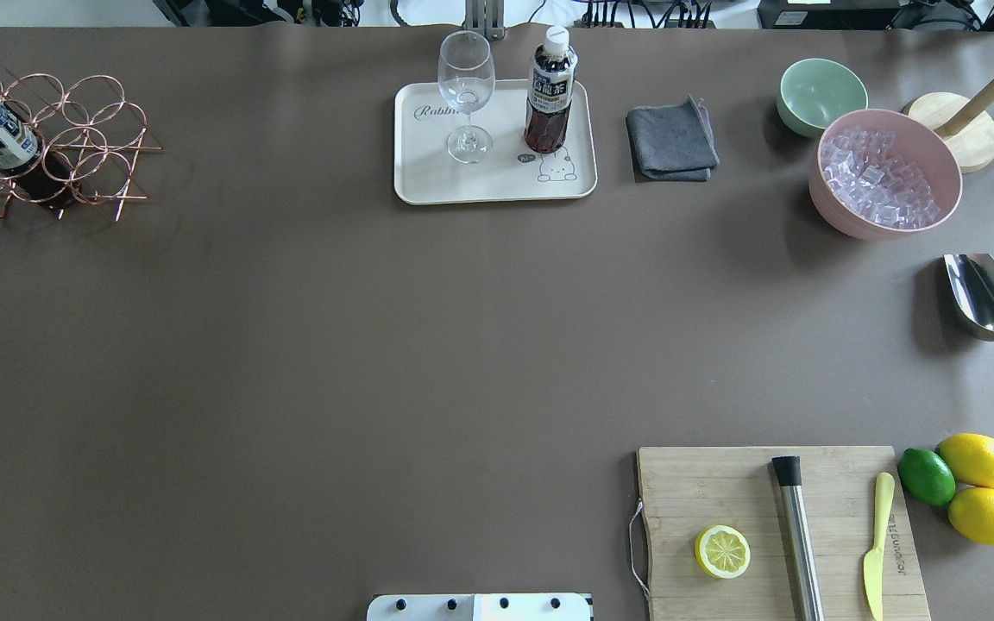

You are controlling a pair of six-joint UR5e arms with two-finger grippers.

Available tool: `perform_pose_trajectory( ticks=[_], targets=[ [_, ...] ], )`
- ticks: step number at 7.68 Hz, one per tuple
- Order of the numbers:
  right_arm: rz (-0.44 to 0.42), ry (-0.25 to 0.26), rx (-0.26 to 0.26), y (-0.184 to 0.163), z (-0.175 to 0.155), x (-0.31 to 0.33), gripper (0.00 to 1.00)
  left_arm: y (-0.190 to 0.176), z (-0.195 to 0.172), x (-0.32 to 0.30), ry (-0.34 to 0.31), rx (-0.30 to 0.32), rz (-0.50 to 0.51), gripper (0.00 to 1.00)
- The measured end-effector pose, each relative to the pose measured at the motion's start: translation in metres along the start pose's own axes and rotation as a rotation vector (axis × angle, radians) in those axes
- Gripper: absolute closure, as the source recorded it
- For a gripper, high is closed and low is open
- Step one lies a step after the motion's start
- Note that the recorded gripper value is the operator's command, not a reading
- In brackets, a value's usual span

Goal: Take tea from basket to plate

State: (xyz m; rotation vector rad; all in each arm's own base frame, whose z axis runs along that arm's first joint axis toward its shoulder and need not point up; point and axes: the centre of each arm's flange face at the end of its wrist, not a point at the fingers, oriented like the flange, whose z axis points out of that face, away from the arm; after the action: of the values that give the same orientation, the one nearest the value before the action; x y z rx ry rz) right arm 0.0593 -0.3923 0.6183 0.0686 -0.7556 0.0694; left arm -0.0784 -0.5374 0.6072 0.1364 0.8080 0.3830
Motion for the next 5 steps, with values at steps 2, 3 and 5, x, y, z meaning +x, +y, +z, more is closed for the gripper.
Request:
perform_pose_trajectory(
  ticks=[2, 3, 5],
  targets=[
    [-0.001, 0.001, -0.001, 0.000, 0.001, -0.001, 0.00, 0.019, 0.012, -0.005, 0.009, -0.017, -0.231, 0.02],
    [-0.003, 0.002, -0.003, 0.000, 0.001, -0.001, 0.00, 0.024, 0.015, -0.006, 0.010, -0.021, -0.313, 0.02],
    [-0.005, 0.004, -0.003, -0.001, 0.002, -0.002, 0.00, 0.029, 0.018, -0.006, 0.011, -0.024, -0.401, 0.02]
  ],
)
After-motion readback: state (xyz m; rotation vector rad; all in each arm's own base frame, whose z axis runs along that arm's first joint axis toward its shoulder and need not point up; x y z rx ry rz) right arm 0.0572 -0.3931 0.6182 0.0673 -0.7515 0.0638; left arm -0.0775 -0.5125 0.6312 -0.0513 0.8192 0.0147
